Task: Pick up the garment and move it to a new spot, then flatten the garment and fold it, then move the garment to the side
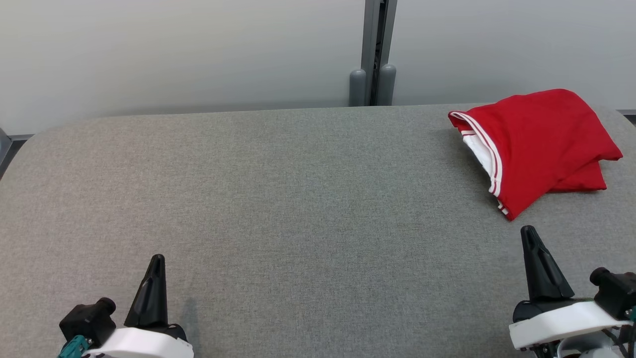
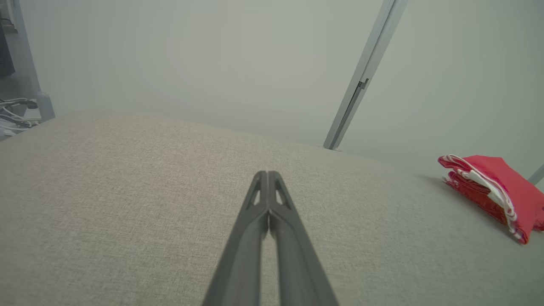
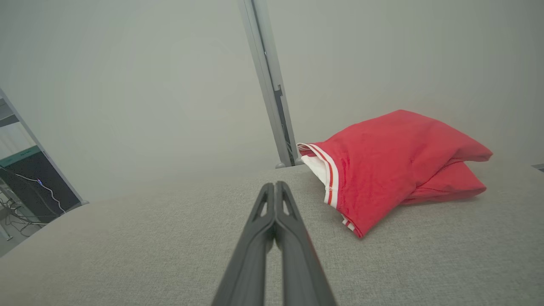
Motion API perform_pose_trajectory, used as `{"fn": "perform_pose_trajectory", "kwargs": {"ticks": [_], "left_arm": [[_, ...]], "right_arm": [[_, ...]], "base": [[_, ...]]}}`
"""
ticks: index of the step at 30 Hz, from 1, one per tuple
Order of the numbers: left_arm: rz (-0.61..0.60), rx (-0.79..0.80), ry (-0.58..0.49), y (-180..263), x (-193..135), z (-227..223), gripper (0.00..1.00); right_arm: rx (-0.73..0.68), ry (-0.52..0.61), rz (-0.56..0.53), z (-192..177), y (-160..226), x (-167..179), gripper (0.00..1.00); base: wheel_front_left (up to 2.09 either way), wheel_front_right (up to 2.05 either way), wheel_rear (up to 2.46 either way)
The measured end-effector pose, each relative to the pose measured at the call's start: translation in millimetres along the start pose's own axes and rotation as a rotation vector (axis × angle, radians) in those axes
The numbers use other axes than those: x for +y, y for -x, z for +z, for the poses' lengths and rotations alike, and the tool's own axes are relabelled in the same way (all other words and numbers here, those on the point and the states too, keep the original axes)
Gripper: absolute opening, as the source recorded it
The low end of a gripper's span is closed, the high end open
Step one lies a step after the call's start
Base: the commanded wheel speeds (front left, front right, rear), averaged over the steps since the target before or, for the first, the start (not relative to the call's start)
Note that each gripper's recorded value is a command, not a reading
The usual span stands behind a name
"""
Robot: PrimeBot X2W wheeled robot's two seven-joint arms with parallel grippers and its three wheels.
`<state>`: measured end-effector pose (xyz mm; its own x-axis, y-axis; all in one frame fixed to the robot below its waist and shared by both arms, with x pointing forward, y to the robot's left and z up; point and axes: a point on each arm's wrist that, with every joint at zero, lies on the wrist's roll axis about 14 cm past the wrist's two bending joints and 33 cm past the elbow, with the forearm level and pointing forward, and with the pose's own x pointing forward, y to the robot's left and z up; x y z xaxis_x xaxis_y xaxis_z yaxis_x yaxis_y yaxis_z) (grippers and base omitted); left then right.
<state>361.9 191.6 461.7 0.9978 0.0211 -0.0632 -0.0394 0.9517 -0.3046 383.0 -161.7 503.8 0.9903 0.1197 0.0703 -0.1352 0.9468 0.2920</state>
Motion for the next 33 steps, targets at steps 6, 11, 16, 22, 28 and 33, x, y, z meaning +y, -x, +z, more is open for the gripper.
{"fn": "perform_pose_trajectory", "kwargs": {"ticks": [6,11,16,22,28,33], "left_arm": [[0.024,0.005,0.102,-1.0,3.6,0.3,0.0],[0.037,0.008,0.167,-1.7,5.4,0.6,0.0],[0.046,0.0,0.246,-5.8,6.0,5.0,0.0],[0.061,0.004,0.334,-6.2,8.3,4.7,0.0],[0.062,-0.004,0.415,-10.8,7.7,9.2,0.0],[0.07,0.0,0.48,-10.6,9.1,8.6,0.0]], "right_arm": [[0.016,-0.102,-0.043,-2.3,-0.8,-9.0,0.0],[0.023,-0.167,-0.061,-3.3,-1.9,-12.2,0.0],[0.022,-0.241,-0.078,-1.5,-4.9,-15.1,0.0],[0.031,-0.328,-0.107,-3.4,-5.7,-21.5,0.0],[0.035,-0.412,-0.122,-3.7,-7.1,-23.9,0.0],[0.036,-0.476,-0.132,-3.0,-9.4,-25.8,0.0]], "base": [[0.0,0.0,0.0],[0.0,0.0,0.0],[0.0,0.0,0.0],[0.0,0.0,0.0],[0.0,0.0,0.0],[0.0,0.0,0.0]]}}
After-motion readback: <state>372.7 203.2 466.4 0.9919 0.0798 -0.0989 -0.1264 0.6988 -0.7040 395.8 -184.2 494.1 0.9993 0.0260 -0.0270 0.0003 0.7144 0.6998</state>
